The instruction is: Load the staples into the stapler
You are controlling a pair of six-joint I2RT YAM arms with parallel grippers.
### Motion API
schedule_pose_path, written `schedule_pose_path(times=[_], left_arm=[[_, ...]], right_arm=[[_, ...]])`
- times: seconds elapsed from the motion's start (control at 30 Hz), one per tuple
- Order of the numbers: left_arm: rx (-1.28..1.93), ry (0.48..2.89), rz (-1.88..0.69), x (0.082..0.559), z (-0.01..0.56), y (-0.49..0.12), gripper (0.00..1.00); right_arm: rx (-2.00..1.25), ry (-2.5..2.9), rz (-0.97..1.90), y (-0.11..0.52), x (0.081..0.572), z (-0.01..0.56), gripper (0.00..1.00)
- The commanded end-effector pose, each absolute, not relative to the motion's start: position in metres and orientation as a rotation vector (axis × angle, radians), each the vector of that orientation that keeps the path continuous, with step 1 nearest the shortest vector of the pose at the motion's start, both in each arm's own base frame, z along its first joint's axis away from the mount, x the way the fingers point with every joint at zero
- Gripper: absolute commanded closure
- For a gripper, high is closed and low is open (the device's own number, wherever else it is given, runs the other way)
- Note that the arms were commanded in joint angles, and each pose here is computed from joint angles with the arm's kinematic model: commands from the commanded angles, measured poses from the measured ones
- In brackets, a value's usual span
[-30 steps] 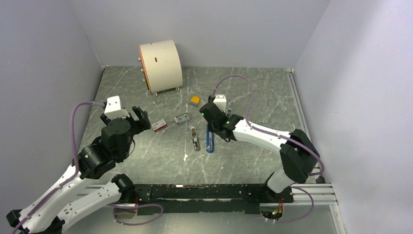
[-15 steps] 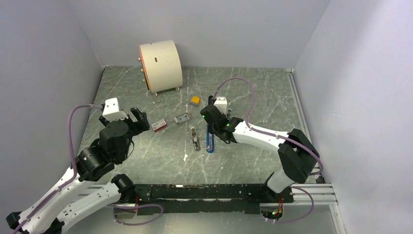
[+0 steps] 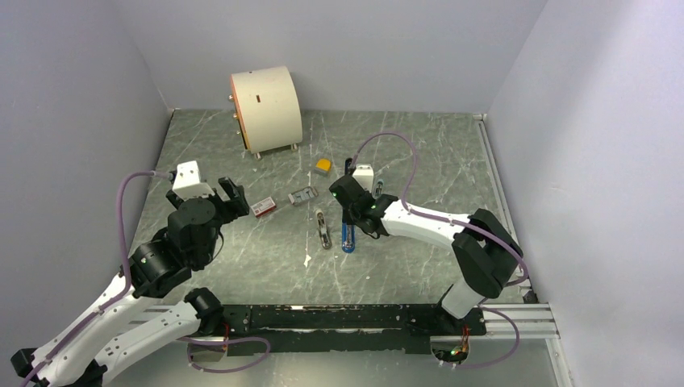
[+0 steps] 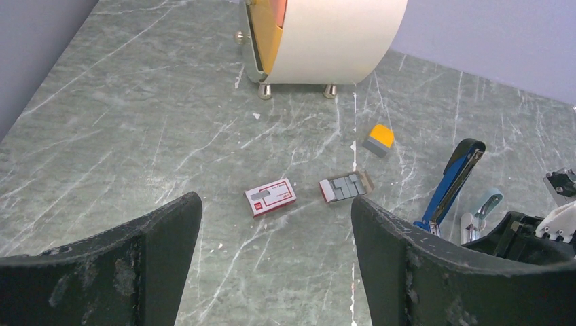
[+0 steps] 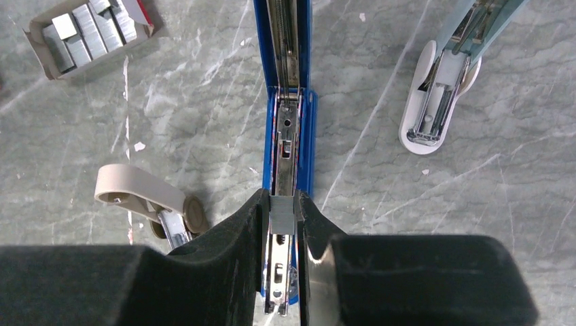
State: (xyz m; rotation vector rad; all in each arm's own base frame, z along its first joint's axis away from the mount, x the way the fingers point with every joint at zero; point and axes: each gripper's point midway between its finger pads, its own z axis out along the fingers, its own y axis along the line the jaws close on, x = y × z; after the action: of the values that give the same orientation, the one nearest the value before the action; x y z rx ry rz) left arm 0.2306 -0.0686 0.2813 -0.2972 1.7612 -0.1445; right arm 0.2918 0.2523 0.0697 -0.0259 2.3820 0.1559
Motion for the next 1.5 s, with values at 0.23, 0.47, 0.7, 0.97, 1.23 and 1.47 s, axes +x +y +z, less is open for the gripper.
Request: schedule_pose_path(times=[0.23, 0.47, 0.7, 0.97, 1.23, 1.47], left_arm=[[-0.320, 1.738, -0.145, 0.233, 0.286, -0.066, 0.15], [-0.313, 1.744, -0.140, 0.234, 0.285, -0.068, 0.15], [-0.316, 1.742, -0.137, 0.233, 0.285, -0.067, 0.15], [-0.318, 1.743, -0.138, 0.233, 0.285, -0.067, 0.15], [-0.315, 1.743, -0.137, 0.233, 0.285, -0.067, 0.15], [-0.313, 1.748, -0.132, 0.234, 0.284, -0.067, 0.15]], right_arm=[[-0.016, 2.408, 0.167, 0.256, 0.292, 0.061, 0.77], [-0.016, 2.406, 0.152, 0.255, 0.294, 0.062, 0.77], [-0.024, 2.417, 0.167, 0.258, 0.292, 0.059, 0.77], [-0.028, 2.419, 0.160, 0.257, 0.292, 0.059, 0.77], [-0.030, 2.423, 0.156, 0.256, 0.292, 0.057, 0.77], [-0.035, 2.431, 0.155, 0.257, 0.291, 0.054, 0.77]])
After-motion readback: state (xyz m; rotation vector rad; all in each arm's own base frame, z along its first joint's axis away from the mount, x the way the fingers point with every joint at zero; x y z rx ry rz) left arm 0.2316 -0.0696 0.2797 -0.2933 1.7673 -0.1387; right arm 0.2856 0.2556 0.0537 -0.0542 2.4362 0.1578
